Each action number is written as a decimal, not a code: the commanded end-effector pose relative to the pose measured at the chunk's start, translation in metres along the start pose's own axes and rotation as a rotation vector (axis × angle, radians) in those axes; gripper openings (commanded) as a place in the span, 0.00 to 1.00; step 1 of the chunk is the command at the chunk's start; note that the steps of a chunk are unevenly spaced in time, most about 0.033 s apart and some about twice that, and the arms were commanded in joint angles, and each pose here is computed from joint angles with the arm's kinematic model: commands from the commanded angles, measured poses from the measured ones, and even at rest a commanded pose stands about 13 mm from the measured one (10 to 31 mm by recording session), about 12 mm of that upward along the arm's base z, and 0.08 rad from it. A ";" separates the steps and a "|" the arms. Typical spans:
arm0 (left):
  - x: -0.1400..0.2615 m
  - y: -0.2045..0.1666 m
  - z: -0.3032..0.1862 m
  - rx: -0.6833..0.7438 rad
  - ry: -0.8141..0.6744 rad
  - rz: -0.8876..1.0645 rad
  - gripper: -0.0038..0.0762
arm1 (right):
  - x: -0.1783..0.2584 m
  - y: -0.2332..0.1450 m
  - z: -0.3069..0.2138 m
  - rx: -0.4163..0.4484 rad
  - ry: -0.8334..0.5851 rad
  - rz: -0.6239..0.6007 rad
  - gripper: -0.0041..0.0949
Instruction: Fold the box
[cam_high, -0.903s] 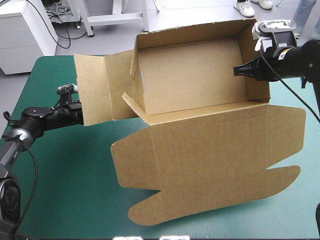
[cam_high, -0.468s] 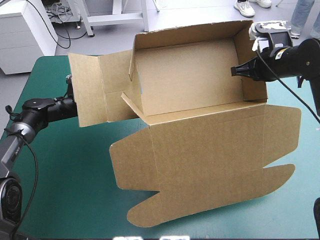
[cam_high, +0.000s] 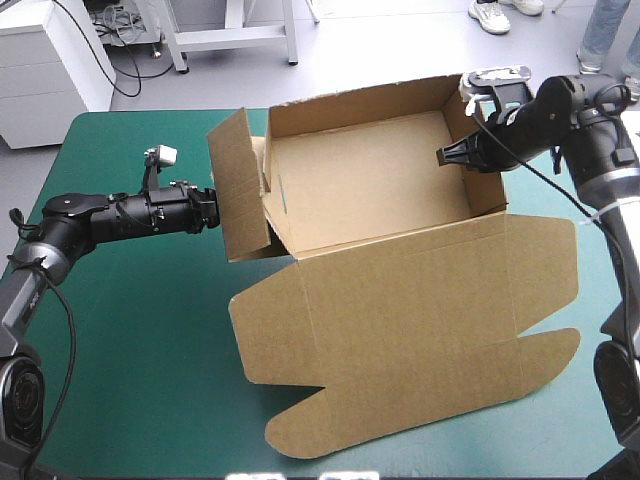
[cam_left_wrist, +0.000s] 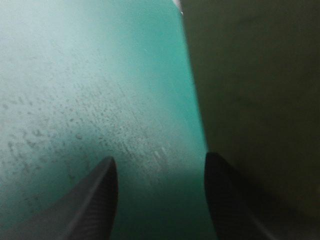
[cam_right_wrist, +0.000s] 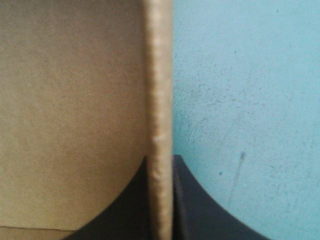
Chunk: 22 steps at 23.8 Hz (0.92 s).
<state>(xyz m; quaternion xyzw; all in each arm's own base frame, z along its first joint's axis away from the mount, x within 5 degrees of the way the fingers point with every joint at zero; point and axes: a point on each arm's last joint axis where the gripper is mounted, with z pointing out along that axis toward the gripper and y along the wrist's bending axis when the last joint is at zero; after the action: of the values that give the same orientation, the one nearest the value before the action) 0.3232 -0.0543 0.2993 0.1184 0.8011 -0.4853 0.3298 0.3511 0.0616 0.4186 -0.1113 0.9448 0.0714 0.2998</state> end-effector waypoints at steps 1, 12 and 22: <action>-0.014 -0.031 -0.008 0.129 -0.079 0.028 0.51 | -0.004 0.011 -0.010 -0.013 -0.032 -0.031 0.03; -0.020 -0.043 -0.011 0.250 -0.124 0.006 0.51 | -0.005 0.027 0.036 -0.020 0.066 -0.066 0.03; -0.008 -0.049 0.010 -0.089 0.073 0.020 0.51 | -0.014 0.066 0.030 0.028 -0.037 -0.102 0.03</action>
<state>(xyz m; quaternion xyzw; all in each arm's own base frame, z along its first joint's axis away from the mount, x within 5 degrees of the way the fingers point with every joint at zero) 0.3188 -0.0791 0.3055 0.1172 0.8395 -0.4412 0.2947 0.3740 0.1278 0.3670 -0.1617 0.9557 -0.0024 0.2458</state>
